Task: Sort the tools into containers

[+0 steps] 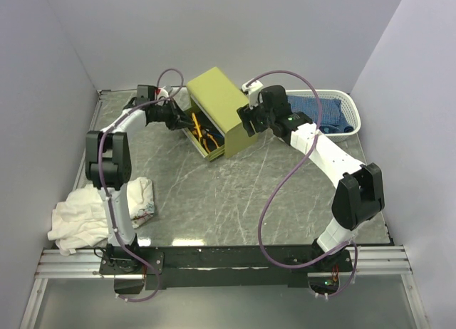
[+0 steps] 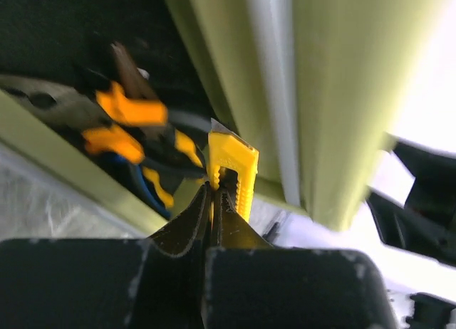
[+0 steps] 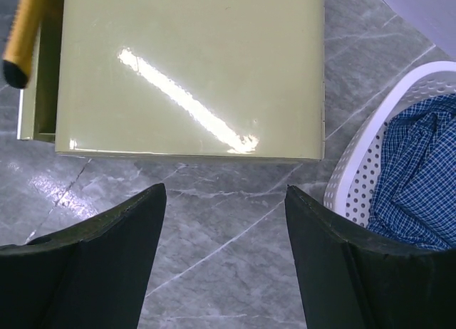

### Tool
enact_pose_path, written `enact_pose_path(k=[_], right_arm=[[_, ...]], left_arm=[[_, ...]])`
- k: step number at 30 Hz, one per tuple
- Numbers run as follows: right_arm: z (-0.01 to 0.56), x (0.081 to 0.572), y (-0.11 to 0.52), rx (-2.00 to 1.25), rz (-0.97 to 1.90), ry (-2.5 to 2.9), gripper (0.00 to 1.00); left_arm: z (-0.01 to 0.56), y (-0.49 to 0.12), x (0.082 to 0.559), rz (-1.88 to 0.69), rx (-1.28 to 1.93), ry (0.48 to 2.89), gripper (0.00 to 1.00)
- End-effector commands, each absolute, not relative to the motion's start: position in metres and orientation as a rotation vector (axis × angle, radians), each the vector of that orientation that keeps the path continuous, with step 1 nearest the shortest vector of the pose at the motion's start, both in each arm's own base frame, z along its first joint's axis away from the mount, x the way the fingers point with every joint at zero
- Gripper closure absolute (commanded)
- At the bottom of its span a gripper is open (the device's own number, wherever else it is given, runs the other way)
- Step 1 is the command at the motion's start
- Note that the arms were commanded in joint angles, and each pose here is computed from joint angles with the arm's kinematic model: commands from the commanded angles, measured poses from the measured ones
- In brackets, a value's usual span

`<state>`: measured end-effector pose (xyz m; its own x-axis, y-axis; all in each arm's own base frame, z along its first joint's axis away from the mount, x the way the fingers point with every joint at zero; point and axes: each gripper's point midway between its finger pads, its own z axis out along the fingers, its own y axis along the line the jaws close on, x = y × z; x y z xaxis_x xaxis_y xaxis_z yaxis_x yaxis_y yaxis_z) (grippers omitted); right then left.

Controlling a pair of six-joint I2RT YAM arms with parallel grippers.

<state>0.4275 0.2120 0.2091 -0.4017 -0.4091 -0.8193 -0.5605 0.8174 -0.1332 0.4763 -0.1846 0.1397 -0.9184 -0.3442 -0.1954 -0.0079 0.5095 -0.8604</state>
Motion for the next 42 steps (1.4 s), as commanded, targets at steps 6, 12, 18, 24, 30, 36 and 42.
enact_pose_path(k=[6,12,18,24,30,36,42], right_arm=[[0.231,0.415,0.194,-0.715,0.135,2.009,0.25],[0.234,0.418,0.194,-0.721,0.120,1.997,0.25],[0.245,0.433,0.198,-0.691,0.112,1.955,0.25],[0.265,0.459,0.193,-0.596,0.099,1.921,0.25],[0.262,0.473,0.202,-0.594,0.151,1.944,0.26],[0.255,0.470,0.202,-0.592,0.159,1.957,0.26],[0.239,0.455,0.193,-0.609,0.136,1.987,0.26]], left_arm=[[0.136,-0.211,0.537,-1.567,-0.286,2.277,0.84],[0.143,-0.213,0.517,-1.585,-0.256,2.289,0.39],[0.186,-0.175,0.497,-1.428,-0.253,2.266,0.34],[0.184,-0.143,0.478,-1.201,-0.172,2.308,0.34],[0.181,-0.143,0.487,-1.148,-0.094,2.288,0.67],[0.164,-0.178,0.485,-1.182,0.015,2.325,0.99],[0.133,-0.214,0.493,-1.209,0.037,2.380,0.99]])
